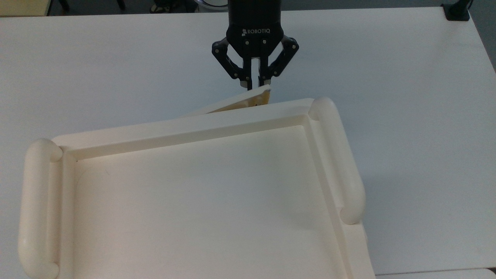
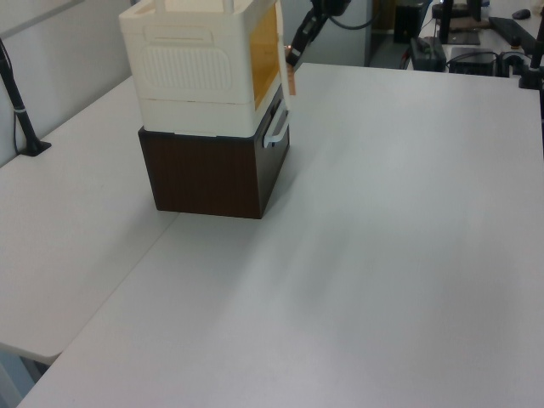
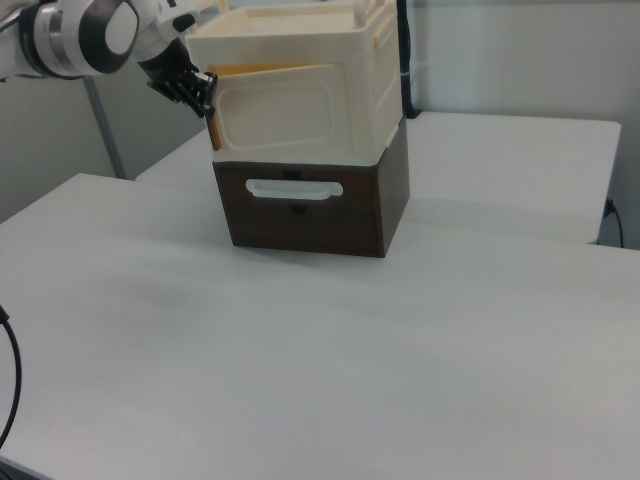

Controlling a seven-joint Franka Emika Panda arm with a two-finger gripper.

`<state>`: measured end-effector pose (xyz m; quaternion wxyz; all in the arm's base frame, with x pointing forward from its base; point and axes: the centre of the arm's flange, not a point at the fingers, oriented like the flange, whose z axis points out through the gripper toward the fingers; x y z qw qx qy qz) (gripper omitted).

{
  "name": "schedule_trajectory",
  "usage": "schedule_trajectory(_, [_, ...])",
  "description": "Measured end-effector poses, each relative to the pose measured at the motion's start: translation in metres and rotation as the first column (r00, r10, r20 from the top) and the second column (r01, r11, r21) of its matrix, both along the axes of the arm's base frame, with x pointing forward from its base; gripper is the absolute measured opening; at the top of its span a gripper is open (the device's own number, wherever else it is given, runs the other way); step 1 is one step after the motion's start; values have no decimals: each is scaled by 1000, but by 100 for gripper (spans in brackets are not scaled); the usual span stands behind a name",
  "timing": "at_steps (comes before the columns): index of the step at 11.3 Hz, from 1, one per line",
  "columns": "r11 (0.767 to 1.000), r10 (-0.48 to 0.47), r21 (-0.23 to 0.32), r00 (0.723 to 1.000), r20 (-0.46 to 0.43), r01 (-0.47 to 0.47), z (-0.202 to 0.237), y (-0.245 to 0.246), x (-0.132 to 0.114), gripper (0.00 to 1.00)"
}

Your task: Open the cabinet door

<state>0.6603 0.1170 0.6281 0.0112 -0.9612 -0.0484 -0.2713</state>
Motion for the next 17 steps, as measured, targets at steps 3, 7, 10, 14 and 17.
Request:
schedule_trajectory(3, [1000, -28, -1, 985, -171, 28, 14, -66, -38, 44])
schedule_trajectory(7, [999, -43, -39, 925, -378, 30, 17, -151, -81, 100])
schedule_trajectory(10, [998, -64, -34, 870, -490, 54, 17, -181, -107, 100])
schedule_trajectory(14, [998, -70, -32, 859, -507, 62, 13, -185, -110, 100])
schedule_trajectory(17, [997, -72, -35, 858, -509, 63, 12, -186, -110, 100])
